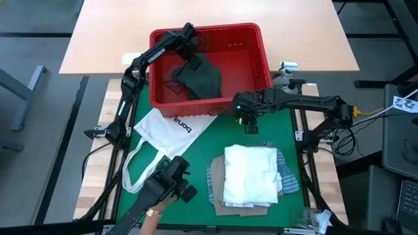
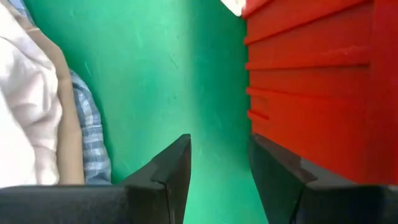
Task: Fold Laundry from Bin
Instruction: Remove the green shirt from the red bin
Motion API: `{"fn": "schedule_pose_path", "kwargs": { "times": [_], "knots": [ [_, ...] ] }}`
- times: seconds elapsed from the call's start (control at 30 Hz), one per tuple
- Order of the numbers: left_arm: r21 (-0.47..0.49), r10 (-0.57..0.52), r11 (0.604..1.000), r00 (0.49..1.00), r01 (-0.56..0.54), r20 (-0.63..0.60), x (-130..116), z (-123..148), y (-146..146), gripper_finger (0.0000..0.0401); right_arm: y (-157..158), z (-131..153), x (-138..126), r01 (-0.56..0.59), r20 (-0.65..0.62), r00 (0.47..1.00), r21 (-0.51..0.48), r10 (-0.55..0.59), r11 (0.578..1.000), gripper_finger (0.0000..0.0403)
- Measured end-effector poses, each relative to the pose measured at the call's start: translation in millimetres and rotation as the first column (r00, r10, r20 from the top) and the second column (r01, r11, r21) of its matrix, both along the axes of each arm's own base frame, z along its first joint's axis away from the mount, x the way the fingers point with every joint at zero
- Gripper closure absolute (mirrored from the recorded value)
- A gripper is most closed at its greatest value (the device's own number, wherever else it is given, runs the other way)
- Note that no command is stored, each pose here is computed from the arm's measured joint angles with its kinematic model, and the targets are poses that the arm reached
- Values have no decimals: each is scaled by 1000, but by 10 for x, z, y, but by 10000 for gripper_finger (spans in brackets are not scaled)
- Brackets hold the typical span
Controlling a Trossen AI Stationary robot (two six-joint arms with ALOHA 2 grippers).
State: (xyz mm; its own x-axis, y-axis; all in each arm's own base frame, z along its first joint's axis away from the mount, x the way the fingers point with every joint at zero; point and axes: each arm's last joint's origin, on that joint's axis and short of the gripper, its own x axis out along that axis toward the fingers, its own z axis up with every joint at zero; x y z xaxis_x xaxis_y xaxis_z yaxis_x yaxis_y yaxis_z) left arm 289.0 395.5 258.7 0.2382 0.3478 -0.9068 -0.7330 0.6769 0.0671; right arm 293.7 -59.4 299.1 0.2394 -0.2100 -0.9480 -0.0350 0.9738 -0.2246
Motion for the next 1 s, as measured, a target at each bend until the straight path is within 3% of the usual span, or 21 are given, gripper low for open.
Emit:
{"fn": "schedule_pose_path", "kwargs": {
  "times": [0.2,0.4,0.7,0.8,1.0],
  "knots": [
    [-41,84,996,996,-83,29,-89,-61,60,270,1,-24,-6,1,-8,1000,2,-1,1000,243],
    [-102,85,991,996,-83,14,-119,-313,60,270,1,-25,-6,1,-8,1000,2,-1,1000,243],
    [-198,-58,975,980,96,191,-53,-412,30,277,1,-25,-6,0,-8,1000,2,0,1000,243],
    [-204,-69,972,972,116,224,-40,-405,32,303,1,-25,-6,0,-8,1000,2,0,1000,243],
    [-229,-10,971,966,72,260,-18,-396,36,392,1,-25,-6,0,-8,1000,1,0,1000,243]
  ]
}}
